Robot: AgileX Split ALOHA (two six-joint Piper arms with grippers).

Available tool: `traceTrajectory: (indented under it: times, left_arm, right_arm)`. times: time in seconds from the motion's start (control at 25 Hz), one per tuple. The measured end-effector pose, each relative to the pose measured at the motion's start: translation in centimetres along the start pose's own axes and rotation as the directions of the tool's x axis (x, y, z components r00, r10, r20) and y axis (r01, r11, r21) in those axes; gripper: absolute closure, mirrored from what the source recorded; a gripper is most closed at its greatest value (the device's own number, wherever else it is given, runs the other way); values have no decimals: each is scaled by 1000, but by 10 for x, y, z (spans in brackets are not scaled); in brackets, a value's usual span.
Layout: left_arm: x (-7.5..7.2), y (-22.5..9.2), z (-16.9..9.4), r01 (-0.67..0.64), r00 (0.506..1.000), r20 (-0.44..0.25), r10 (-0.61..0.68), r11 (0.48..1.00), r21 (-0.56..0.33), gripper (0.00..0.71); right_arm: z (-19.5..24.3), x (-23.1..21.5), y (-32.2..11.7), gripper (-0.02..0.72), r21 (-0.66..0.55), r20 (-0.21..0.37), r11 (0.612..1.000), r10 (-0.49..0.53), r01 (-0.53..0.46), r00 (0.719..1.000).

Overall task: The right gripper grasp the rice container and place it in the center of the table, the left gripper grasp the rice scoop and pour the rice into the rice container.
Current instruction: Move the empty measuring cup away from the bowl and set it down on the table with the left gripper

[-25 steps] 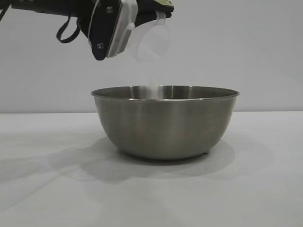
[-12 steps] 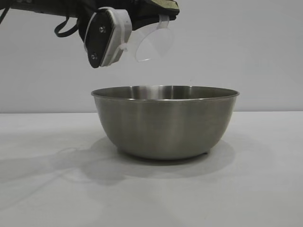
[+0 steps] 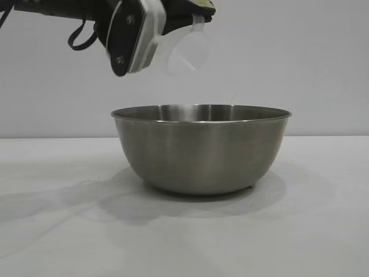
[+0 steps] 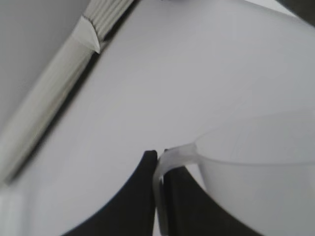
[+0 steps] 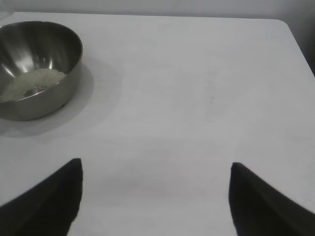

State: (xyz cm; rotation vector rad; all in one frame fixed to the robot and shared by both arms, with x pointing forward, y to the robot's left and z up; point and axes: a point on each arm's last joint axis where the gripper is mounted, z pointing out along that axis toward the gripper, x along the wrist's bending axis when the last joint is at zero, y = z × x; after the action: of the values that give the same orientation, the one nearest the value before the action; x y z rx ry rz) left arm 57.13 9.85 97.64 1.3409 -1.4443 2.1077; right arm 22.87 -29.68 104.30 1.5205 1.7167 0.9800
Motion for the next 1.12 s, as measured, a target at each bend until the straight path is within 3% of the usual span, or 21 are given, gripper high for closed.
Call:
traceTrajectory:
  times: [0.08, 0.2, 0.32, 0.52, 0.68, 0.8, 0.96, 1.12]
  left_arm:
    - [0, -8, 0, 171, 985, -10, -171, 982, 86, 710]
    - [-3, -17, -2, 446, 894, -57, -444, 876, 183, 710]
    - [-6, -24, -4, 669, 741, -136, -658, 703, 242, 710]
    - [-14, -31, -13, 903, 409, -313, -857, 330, 275, 710]
    - [-27, -28, -29, 962, 129, -449, -884, 2, 272, 710]
    - [-38, -21, -43, 945, -8, -529, -849, -180, 275, 710]
    - [-49, -11, -62, 896, -112, -613, -782, -346, 278, 710]
    - [-58, 1, -81, 835, -186, -674, -715, -476, 275, 710]
  right_arm:
    - [0, 0, 0, 130, 0, 0, 1000, 0, 0, 1000]
    - [0, 0, 0, 130, 0, 0, 1000, 0, 0, 1000]
    - [0, 0, 0, 130, 0, 0, 1000, 0, 0, 1000]
    - [0, 0, 0, 130, 0, 0, 1000, 0, 0, 1000]
    - [0, 0, 0, 130, 0, 0, 1000, 0, 0, 1000]
    - [0, 0, 0, 130, 0, 0, 1000, 0, 0, 1000]
    - [0, 0, 0, 130, 0, 0, 1000, 0, 0, 1000]
    - [0, 0, 0, 130, 0, 0, 1000, 0, 0, 1000]
